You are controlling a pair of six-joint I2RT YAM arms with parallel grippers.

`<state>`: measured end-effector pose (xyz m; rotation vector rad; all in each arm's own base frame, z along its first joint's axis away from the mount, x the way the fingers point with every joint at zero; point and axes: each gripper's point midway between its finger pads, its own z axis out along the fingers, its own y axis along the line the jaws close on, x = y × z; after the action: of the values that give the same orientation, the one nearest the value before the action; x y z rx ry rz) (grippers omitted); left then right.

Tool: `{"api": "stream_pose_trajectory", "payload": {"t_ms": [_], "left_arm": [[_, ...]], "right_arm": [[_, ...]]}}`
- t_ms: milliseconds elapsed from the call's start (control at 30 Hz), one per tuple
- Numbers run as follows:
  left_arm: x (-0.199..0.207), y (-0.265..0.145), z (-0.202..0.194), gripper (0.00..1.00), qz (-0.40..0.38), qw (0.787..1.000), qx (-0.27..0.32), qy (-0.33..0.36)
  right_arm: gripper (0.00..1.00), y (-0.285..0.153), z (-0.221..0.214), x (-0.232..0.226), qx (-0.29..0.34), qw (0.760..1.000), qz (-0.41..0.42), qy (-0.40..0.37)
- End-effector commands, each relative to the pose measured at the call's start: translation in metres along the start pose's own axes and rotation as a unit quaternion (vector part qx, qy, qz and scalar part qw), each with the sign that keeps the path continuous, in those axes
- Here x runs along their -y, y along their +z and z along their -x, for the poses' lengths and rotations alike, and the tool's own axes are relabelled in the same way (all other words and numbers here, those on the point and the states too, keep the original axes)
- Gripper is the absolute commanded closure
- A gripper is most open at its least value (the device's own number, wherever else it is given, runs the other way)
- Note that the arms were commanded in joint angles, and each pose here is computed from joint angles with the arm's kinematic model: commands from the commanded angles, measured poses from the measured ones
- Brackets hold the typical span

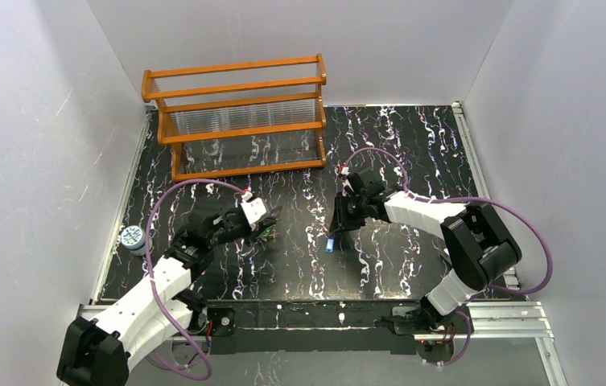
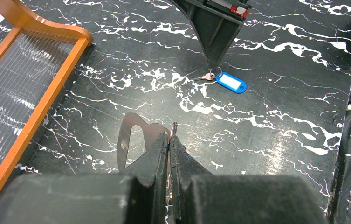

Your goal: Put the keys on the keyring

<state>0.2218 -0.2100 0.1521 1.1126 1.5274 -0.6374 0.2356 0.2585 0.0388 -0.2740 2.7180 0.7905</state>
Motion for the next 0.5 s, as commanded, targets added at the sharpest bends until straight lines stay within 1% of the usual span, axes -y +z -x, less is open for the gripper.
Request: {"api": "stream_pose_trajectory", "payload": {"t_ms": [0, 467], "left_arm": [[0.000, 0.001, 0.018, 1.00, -0.009, 1.000, 0.019, 0.011], [0.000, 0.001, 0.017, 1.00, -0.009, 1.000, 0.019, 0.010]], "right_arm": [[0.73, -0.006, 0.005, 0.003, 0.014, 1.000, -0.012, -0.011], [0.74, 0.007, -0.004, 0.008, -0.010, 1.000, -0.009, -0.001]]}}
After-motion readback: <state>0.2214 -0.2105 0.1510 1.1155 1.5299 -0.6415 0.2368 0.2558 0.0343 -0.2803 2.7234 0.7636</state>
